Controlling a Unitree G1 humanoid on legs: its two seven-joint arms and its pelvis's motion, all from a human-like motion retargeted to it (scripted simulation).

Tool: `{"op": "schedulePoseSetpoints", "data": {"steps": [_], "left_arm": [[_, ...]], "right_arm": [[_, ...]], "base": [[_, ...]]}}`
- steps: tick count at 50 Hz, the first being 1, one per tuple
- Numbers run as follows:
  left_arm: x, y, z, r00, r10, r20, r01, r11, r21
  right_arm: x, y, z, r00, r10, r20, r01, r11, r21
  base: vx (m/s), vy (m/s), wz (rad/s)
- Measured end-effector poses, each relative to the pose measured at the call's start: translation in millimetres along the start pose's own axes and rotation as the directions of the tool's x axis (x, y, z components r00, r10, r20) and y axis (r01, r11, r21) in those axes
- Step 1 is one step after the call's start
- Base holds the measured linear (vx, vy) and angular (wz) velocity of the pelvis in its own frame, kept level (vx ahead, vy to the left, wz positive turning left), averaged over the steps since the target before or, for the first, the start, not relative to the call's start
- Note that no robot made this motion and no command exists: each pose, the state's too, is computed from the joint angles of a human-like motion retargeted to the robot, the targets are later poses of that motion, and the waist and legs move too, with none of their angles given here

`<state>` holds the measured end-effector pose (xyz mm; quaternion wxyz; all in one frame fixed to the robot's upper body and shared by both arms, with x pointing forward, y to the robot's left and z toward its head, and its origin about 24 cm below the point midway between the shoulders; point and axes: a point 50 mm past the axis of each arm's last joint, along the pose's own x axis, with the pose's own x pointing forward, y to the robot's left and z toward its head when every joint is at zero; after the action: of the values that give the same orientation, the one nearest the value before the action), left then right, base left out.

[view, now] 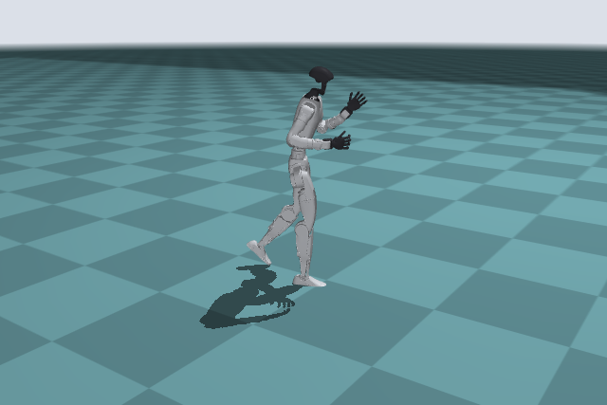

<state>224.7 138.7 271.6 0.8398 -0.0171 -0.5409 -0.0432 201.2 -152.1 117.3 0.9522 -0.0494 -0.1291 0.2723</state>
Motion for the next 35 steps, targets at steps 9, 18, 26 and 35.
{"op": "schedulePoseSetpoints", "data": {"steps": [9, 18, 26, 35], "left_arm": [[-144.7, 49.3, -27.0, 0.758, 0.156, -0.633, -0.075, 0.985, 0.153], [-188.3, 80.3, 11.5, 0.601, 0.225, -0.767, -0.175, 0.973, 0.149], [-151.3, 60.6, -41.7, 0.691, 0.325, -0.646, -0.288, 0.943, 0.167], [-1.2, -15.6, -10.7, 0.999, 0.029, -0.042, -0.034, 0.991, -0.128]], "right_arm": [[90.8, 18.8, 64.8, 0.924, 0.116, 0.365, -0.021, 0.967, -0.255], [84.9, 77.1, 92.0, 0.820, 0.097, 0.564, -0.191, 0.975, 0.111], [82.0, 83.7, 36.5, 0.926, 0.201, 0.320, -0.162, 0.976, -0.144], [2.1, 31.5, -0.8, 0.994, 0.099, 0.037, -0.103, 0.987, 0.120]], "base": [[0.90, -0.07, -0.80], [1.06, 0.08, 0.23], [0.86, 0.11, 0.83], [0.90, -0.02, 1.77]]}}
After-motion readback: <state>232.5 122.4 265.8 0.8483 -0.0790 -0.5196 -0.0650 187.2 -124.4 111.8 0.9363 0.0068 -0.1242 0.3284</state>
